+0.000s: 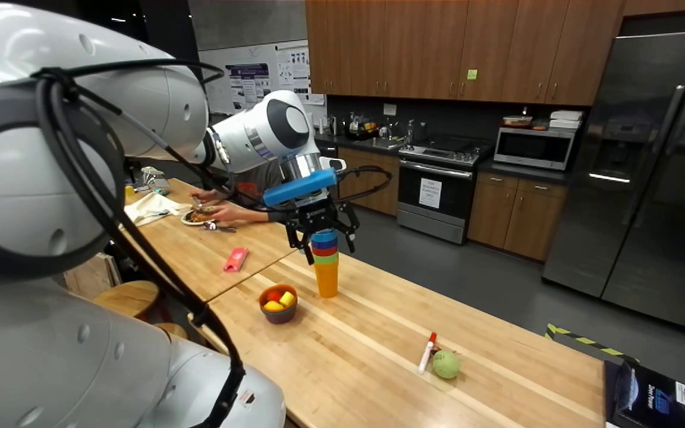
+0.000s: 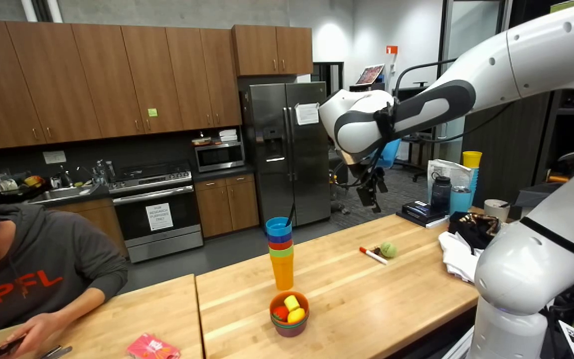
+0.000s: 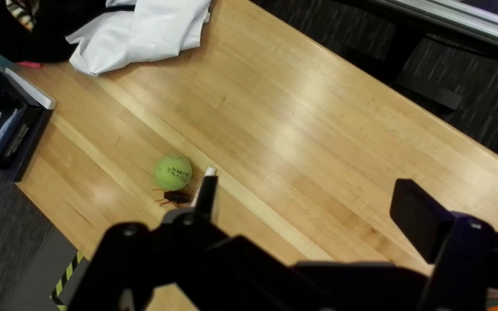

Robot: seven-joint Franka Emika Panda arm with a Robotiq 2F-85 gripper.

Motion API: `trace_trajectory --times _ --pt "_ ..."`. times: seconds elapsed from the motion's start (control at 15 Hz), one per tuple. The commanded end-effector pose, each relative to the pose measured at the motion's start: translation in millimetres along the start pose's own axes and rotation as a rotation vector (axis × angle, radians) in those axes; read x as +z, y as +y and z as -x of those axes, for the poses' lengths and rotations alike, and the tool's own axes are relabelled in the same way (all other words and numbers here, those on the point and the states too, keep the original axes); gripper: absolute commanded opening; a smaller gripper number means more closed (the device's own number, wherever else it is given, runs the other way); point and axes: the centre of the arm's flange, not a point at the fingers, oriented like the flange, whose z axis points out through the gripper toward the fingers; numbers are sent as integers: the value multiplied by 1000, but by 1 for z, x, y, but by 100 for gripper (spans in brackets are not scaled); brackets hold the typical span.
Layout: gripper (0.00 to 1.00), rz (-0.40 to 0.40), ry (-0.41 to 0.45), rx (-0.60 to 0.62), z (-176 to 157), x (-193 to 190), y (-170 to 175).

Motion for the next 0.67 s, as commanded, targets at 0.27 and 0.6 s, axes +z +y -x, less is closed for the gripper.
trace_trajectory --times 0.27,0.6 --pt "100 55 -11 -155 -7 -54 -65" --pt "100 110 26 -177 -8 -79 -81"
